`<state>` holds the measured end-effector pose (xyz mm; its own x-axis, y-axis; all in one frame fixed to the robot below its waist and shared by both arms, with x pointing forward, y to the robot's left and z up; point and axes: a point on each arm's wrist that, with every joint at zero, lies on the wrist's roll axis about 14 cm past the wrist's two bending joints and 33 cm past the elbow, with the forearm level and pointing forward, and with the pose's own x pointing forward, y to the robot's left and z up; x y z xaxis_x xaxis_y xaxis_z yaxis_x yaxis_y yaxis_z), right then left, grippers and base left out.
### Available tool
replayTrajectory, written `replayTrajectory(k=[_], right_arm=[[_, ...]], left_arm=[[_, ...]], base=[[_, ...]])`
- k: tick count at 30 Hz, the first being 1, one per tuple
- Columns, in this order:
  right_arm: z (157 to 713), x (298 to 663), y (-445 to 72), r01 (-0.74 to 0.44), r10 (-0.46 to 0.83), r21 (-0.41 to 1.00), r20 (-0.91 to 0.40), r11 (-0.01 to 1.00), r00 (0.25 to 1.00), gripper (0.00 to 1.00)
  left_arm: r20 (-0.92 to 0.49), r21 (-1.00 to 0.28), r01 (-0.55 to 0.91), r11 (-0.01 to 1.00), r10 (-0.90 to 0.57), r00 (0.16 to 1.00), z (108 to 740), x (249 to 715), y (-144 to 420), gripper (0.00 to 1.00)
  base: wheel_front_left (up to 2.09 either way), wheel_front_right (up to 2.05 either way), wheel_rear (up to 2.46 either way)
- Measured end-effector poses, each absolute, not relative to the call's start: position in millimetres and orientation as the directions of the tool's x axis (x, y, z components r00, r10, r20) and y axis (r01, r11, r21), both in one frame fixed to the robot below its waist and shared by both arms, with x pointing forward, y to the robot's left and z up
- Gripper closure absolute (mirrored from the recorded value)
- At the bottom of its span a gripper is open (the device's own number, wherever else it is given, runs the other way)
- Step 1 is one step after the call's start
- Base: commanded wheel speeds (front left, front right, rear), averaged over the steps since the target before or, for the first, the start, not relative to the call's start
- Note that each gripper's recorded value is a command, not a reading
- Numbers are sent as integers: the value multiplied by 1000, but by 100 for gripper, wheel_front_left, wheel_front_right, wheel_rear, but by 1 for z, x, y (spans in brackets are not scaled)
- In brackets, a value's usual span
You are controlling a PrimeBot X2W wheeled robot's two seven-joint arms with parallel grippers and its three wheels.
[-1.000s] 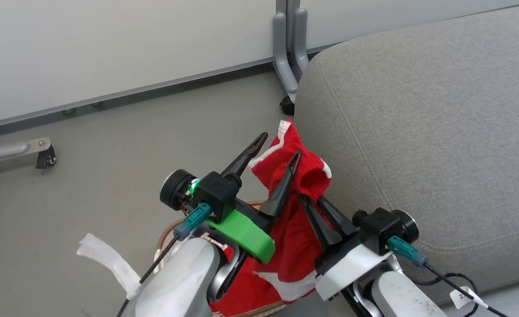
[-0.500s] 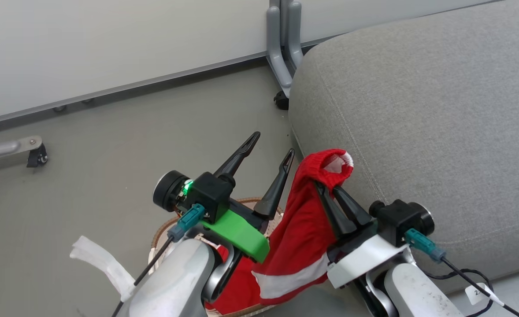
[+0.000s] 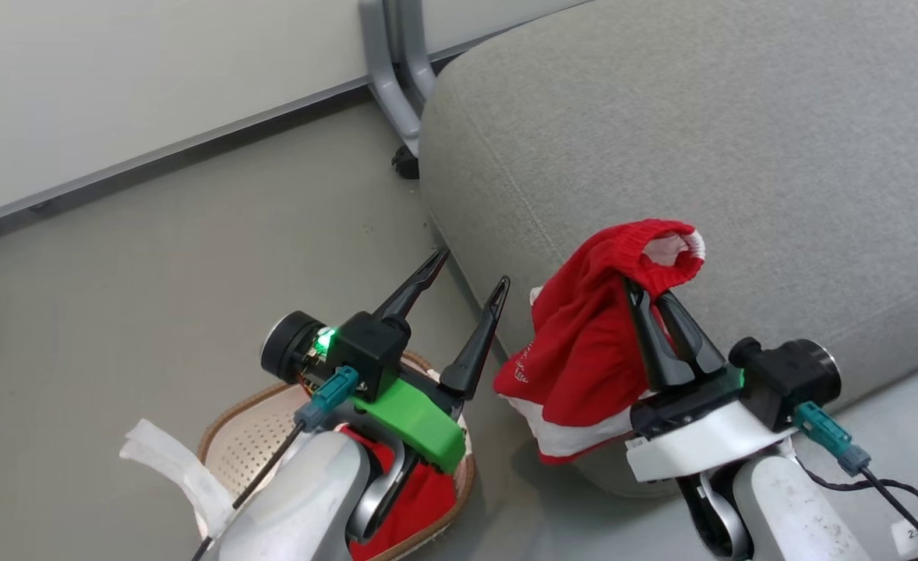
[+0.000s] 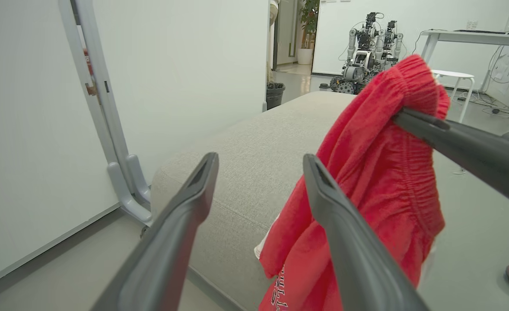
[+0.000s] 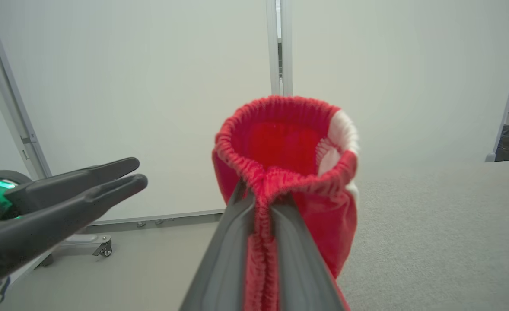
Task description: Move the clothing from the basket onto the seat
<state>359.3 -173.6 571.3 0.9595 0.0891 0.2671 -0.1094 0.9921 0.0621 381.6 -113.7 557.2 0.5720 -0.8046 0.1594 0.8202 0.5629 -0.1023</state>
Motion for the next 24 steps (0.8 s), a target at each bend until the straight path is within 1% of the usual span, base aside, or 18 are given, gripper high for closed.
replayTrajectory(k=[6, 15, 19, 24], right_arm=[[583, 339, -213, 26, -40, 53, 299, 998, 953, 100], [578, 313, -252, 179, -184, 40, 271, 983, 945, 100], [580, 315, -264, 219, -214, 12, 270, 976, 939, 100], [604, 336, -287, 255, -245, 14, 336, 967, 910, 100]], left_arm=[[139, -76, 870, 487, -859, 493, 547, 372, -140, 0], [108, -96, 927, 363, -922, 372, 530, 354, -177, 0], [94, -108, 939, 327, -937, 337, 519, 351, -186, 0], [89, -115, 952, 284, -952, 294, 510, 355, -190, 0]], base=[[0, 0, 0], [0, 0, 0], [0, 0, 0], [0, 0, 0]])
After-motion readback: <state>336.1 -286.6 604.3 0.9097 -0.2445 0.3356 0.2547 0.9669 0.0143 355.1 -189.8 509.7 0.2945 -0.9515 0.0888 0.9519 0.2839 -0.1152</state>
